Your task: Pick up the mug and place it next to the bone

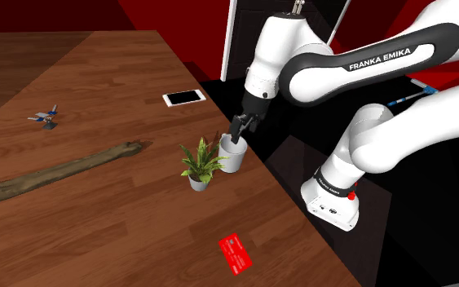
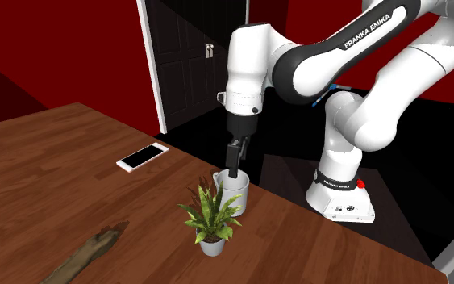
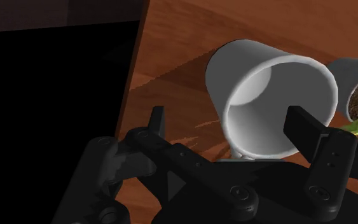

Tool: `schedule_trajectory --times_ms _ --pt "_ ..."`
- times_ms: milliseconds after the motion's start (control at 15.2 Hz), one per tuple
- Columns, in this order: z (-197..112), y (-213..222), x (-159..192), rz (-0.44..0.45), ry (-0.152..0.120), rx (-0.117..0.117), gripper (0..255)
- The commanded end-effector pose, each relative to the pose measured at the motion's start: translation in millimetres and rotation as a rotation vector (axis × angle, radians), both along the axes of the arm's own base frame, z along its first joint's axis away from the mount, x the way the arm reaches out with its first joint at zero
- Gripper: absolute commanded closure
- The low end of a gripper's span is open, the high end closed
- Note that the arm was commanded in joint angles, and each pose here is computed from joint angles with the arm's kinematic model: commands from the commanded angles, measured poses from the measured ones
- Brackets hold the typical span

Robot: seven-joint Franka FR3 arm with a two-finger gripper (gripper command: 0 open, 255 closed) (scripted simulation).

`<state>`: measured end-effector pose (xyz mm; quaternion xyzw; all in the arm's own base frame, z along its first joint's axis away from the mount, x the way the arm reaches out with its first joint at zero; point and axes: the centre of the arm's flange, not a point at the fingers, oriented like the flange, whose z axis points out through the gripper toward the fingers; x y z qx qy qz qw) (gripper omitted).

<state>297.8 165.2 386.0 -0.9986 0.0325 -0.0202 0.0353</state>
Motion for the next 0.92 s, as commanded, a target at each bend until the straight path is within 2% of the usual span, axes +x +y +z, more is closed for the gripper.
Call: schedule_trajectory --times_ms 0,264,792,858 --pt "-11 3 0 0.000 -0.001 0.000 0" --pt "-35 5 1 0.000 -0.001 0.000 0" --pt "-35 5 1 0.000 -0.001 0.000 0" --pt "-35 5 1 0.000 -0.001 0.000 255"
